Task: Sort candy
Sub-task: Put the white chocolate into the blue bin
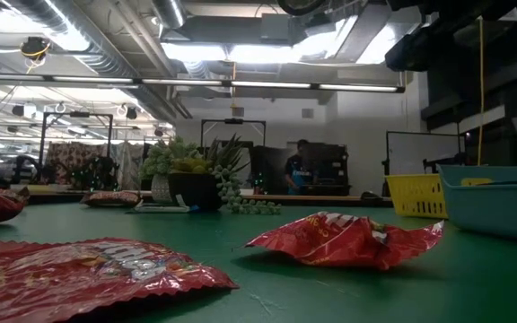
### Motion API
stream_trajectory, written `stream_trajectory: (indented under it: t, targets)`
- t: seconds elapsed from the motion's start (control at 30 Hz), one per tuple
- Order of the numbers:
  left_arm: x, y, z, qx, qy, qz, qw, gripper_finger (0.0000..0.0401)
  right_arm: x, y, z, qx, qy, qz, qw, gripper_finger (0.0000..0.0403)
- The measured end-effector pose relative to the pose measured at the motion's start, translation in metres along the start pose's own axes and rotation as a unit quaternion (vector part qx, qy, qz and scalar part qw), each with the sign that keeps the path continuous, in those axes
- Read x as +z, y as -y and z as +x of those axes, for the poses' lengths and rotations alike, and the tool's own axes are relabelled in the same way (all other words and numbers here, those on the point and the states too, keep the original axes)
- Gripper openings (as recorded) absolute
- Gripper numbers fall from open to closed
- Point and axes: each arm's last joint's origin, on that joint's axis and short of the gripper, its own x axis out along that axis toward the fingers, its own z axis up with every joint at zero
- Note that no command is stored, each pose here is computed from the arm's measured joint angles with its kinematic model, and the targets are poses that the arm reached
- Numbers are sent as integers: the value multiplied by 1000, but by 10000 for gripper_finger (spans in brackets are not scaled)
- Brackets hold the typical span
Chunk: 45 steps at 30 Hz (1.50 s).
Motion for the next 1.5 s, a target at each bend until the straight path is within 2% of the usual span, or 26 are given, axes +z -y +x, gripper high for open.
stream_trajectory:
  t: [0.2,0.5,0.67,0.9,1.1,1.33,1.5]
  targets:
    - [-1,0,11,17,-8,1,1000,210,0,0,0,0,0,17,1000,266]
    - [-1,-2,12,28,-5,-5,1000,120,-5,-2,-3,11,-15,33,999,266]
    - [6,-7,8,17,0,-54,998,88,-12,-3,-12,8,-4,36,999,266]
    - [27,-22,-9,-18,46,-94,994,82,-29,-8,-36,-4,40,29,999,266]
    - [50,-44,-28,-42,93,-138,985,82,-43,-10,-54,-19,73,23,997,266]
    - [82,-89,-41,-45,149,-203,967,82,-58,-11,-70,-53,109,18,992,266]
    - [109,-128,-49,-43,221,-197,954,82,-66,-11,-78,-84,129,7,988,266]
